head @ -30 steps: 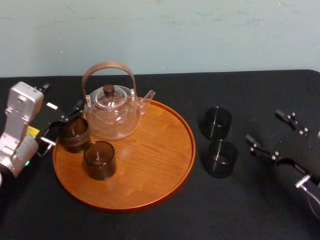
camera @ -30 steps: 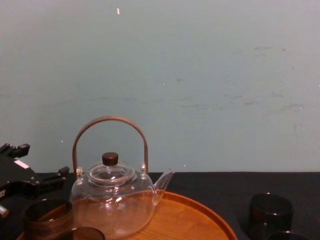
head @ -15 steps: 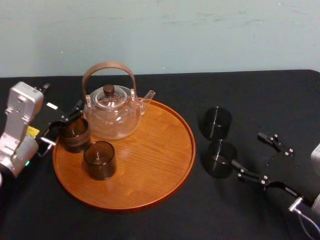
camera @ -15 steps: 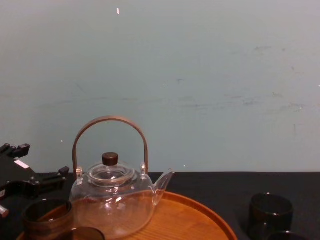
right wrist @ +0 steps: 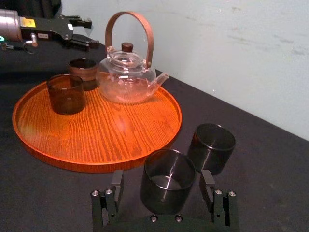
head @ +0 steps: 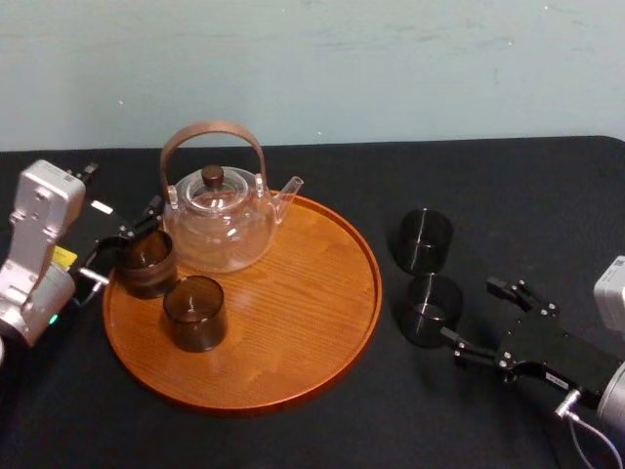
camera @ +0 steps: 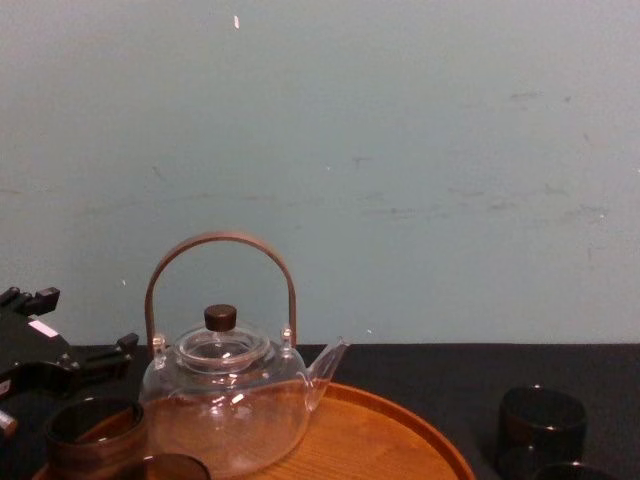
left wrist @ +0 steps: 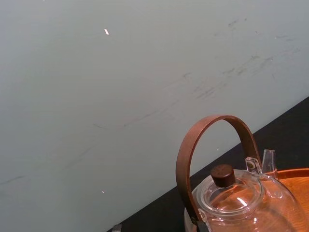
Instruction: Pick up the glass from the table and place it on the tray.
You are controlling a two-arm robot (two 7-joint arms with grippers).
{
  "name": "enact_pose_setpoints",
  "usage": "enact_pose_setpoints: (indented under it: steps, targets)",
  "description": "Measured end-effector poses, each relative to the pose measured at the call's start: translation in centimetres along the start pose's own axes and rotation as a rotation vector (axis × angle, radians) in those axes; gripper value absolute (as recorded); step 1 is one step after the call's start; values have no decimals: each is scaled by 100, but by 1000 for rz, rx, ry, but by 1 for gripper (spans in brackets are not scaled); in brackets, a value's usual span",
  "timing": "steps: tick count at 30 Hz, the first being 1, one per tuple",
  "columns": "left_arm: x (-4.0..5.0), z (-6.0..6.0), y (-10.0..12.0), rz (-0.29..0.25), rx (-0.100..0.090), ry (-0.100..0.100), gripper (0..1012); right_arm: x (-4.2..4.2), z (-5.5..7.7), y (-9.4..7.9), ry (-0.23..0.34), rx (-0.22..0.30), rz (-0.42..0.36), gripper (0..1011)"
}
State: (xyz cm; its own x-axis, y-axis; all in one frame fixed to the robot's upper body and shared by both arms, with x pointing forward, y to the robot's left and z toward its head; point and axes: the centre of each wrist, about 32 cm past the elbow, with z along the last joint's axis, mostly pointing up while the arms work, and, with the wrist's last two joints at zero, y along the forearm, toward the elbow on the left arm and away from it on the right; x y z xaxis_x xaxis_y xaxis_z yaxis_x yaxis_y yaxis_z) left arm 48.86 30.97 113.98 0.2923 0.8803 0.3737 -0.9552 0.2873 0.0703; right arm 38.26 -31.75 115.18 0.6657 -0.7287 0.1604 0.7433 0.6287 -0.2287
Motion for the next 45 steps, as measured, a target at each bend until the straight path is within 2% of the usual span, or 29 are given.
enact_pose_setpoints:
  steps: [25, 45]
  targets:
    - [0, 0, 0, 0, 0, 0, 1001, 55, -160, 109, 21, -66, -10, 1002]
    - [0, 0, 0, 0, 0, 0, 1001, 177, -113, 401, 34, -76, 1, 1002]
